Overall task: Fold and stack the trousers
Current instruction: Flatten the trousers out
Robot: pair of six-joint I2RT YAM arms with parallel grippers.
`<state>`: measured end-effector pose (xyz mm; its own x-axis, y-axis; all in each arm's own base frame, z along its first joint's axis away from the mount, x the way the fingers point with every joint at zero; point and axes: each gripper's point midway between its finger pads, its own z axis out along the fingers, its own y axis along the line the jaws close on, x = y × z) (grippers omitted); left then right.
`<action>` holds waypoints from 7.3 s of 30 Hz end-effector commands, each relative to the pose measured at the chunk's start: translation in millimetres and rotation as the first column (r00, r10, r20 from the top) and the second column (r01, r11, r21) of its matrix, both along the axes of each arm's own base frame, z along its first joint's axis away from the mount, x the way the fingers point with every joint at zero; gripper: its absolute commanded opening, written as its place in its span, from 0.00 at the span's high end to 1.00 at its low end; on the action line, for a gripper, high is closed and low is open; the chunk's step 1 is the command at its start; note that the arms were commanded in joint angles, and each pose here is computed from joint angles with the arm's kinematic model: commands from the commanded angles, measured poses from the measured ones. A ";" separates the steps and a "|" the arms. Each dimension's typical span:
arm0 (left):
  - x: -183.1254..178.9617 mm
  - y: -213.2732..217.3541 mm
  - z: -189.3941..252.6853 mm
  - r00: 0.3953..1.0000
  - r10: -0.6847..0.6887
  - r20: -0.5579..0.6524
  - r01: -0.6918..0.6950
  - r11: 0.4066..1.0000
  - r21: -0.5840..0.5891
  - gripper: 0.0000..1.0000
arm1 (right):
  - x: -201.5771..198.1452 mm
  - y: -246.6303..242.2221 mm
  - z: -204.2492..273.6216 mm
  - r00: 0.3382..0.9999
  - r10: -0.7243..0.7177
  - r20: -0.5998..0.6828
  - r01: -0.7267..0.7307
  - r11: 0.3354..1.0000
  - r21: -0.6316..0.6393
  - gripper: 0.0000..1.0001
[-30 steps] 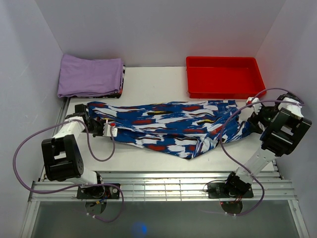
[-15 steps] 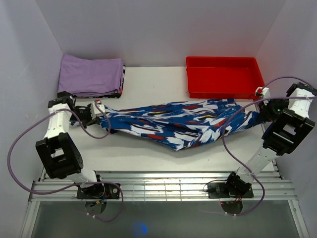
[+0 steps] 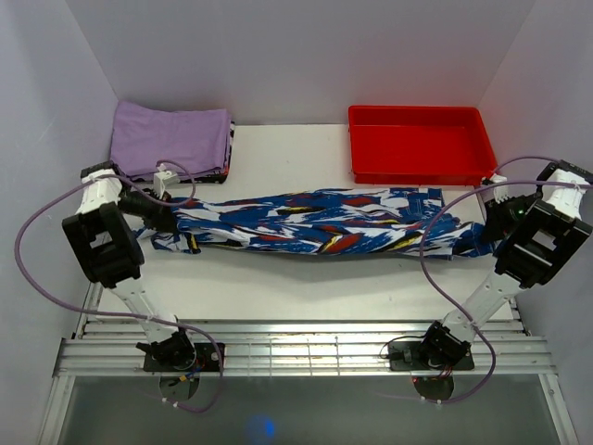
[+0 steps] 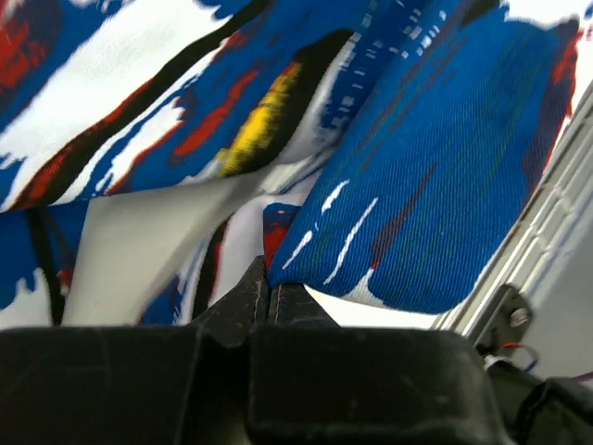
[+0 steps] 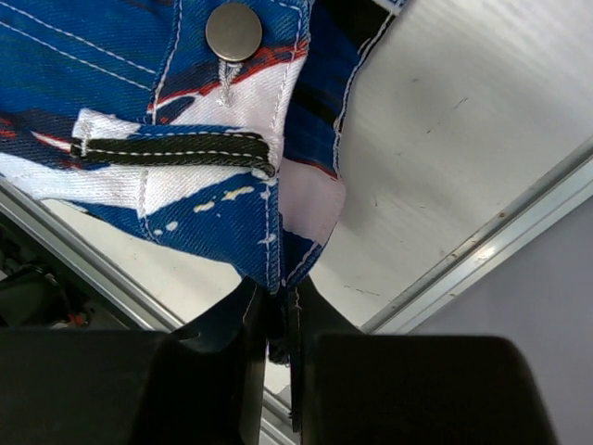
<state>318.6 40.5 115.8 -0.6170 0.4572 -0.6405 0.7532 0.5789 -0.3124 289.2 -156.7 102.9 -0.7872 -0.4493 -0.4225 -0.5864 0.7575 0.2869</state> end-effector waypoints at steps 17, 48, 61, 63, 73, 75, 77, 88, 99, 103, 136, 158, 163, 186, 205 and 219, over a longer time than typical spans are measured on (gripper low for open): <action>129.2 47.3 24.8 0.916 0.392 -0.084 -0.400 0.908 -0.124 0.27 | 7.6 -43.5 -42.7 0.963 -0.258 -0.079 0.245 0.959 -0.143 0.92; -12.1 -30.3 -106.8 0.825 -0.548 0.138 0.448 0.783 0.433 0.27 | 12.6 -39.9 -32.3 0.961 -0.273 -0.052 0.262 0.952 -0.160 0.92; -26.6 -25.6 -37.8 0.972 -0.212 0.105 0.199 0.972 0.122 1.00 | 16.2 -41.4 -3.0 0.964 -0.265 0.020 0.265 0.948 -0.176 0.92; -7.3 -3.9 2.0 0.984 -0.076 0.162 0.068 0.996 0.049 1.00 | 14.9 -44.2 1.8 0.962 -0.270 0.031 0.271 0.944 -0.188 0.92; -23.8 112.4 26.2 0.803 0.567 -0.182 -0.591 0.795 -0.135 1.00 | -8.3 -78.4 7.6 0.902 -0.432 0.012 0.421 0.873 -0.248 0.92; -35.6 145.0 18.0 0.654 0.683 -0.325 -0.751 0.639 -0.167 1.00 | -22.7 -92.3 2.8 0.860 -0.510 -0.014 0.486 0.827 -0.282 0.92; -41.0 171.3 20.0 0.561 0.741 -0.369 -0.825 0.537 -0.176 1.00 | -32.4 -107.9 -4.4 0.824 -0.566 -0.026 0.526 0.782 -0.334 0.92; -70.5 198.6 -49.1 0.513 0.774 -0.372 -0.821 0.569 0.053 1.00 | -112.7 -73.9 -80.2 0.764 -0.597 -0.246 0.457 0.769 -0.447 0.92; -6.9 193.4 -45.5 0.613 0.773 -0.163 -0.751 0.634 0.185 0.64 | -117.4 -68.9 -80.9 0.804 -0.548 -0.230 0.416 0.795 -0.442 0.57; 7.3 199.6 -18.2 0.622 0.780 -0.067 -0.761 0.623 0.182 0.12 | -90.2 -68.5 -49.7 0.855 -0.506 -0.112 0.435 0.819 -0.375 0.23; -150.6 140.4 -113.1 0.732 0.629 -0.262 -0.417 0.717 0.558 0.56 | 11.9 45.3 -60.1 0.983 -0.136 0.125 0.169 0.933 -0.318 0.64; 36.3 108.0 48.4 0.834 0.528 0.161 -0.528 0.848 -0.048 0.07 | 36.8 76.6 14.1 0.949 0.052 0.311 0.011 0.980 -0.199 0.58; 99.7 109.2 37.1 0.882 0.420 0.212 -0.422 0.906 -0.037 0.06 | 57.8 77.2 19.6 0.962 0.005 0.274 0.042 0.985 -0.164 0.55; 99.4 104.5 19.2 0.955 0.205 0.214 -0.268 0.905 0.329 1.00 | 74.9 44.1 -43.6 0.973 -0.057 0.224 0.131 0.933 -0.335 0.51; 87.4 152.5 25.5 0.938 0.249 0.241 -0.344 0.755 0.558 1.00 | 82.6 27.0 -41.8 0.963 -0.072 0.259 0.176 0.899 -0.402 0.54; 144.2 171.8 -35.8 0.941 0.235 0.243 -0.334 0.762 0.555 1.00 | 139.9 27.0 8.7 0.937 -0.024 0.349 0.117 0.961 -0.249 0.34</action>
<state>444.0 200.2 32.1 -0.7556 0.5466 -0.3610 0.5472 0.8296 0.1107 421.9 -135.6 111.2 -0.6642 -0.5566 -0.4990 -0.5206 0.8235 -0.2257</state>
